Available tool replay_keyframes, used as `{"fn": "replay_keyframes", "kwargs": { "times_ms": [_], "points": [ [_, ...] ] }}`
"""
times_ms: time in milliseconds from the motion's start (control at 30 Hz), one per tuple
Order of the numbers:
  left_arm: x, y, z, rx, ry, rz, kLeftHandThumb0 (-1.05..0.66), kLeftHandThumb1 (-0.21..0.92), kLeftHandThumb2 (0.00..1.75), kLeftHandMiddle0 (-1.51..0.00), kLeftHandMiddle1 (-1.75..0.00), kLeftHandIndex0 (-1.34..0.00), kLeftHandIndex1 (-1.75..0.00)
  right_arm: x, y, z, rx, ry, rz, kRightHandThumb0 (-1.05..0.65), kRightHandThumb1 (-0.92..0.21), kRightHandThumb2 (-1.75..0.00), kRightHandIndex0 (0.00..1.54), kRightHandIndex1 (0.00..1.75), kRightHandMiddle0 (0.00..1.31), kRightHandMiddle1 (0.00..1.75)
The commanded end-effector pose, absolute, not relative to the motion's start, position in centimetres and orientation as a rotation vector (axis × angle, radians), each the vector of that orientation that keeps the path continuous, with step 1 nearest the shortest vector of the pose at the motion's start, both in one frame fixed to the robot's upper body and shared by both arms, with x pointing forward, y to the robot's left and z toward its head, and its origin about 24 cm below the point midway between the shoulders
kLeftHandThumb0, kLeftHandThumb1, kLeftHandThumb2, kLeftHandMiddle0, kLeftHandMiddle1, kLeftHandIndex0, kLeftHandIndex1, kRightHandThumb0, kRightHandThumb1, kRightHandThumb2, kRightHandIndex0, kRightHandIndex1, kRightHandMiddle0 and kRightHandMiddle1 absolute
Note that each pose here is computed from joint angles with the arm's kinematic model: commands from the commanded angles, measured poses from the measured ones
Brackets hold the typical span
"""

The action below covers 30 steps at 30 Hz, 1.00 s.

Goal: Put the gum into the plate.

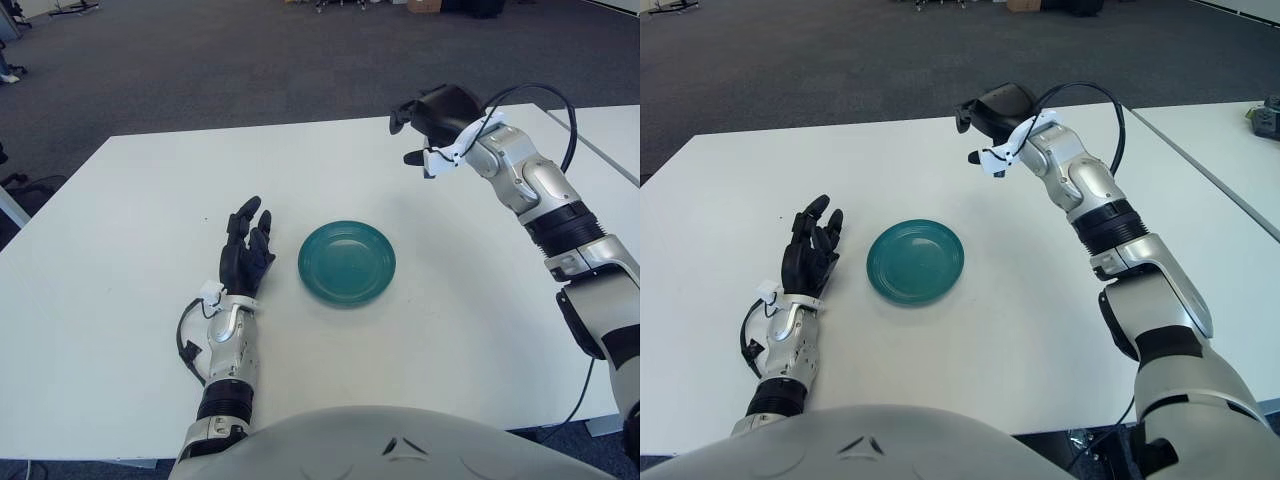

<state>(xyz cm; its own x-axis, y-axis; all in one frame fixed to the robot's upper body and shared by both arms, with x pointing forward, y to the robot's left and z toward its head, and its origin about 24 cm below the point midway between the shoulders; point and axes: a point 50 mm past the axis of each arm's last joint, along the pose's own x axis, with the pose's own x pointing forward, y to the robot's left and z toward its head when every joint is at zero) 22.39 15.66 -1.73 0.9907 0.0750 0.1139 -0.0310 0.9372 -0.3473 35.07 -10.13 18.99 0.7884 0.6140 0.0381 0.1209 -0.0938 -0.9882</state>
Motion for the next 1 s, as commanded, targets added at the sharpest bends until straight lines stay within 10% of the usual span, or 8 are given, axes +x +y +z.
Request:
{"fn": "replay_keyframes", "kwargs": {
  "times_ms": [0, 967],
  "points": [
    [20.5, 14.0, -3.7, -0.43, -0.031, 0.096, -0.8, 0.92, 0.77, -0.39, -0.02, 0.0, -0.86, 33.6, -7.9, 19.6, -1.618, -0.658, 0.523, -0.48, -0.34, -1.29, 1.1, 1.75, 0.6, 1.75],
    [20.8, 12.5, -5.9, -0.578, 0.043, 0.088, -0.86, 0.92, 0.7, -0.3, 0.0, -0.11, -1.03, 29.4, -3.8, 20.7, -1.685, -0.748, 0.975, -0.42, -0.53, -1.0, 0.85, 1.75, 0.49, 1.69]
  ]
}}
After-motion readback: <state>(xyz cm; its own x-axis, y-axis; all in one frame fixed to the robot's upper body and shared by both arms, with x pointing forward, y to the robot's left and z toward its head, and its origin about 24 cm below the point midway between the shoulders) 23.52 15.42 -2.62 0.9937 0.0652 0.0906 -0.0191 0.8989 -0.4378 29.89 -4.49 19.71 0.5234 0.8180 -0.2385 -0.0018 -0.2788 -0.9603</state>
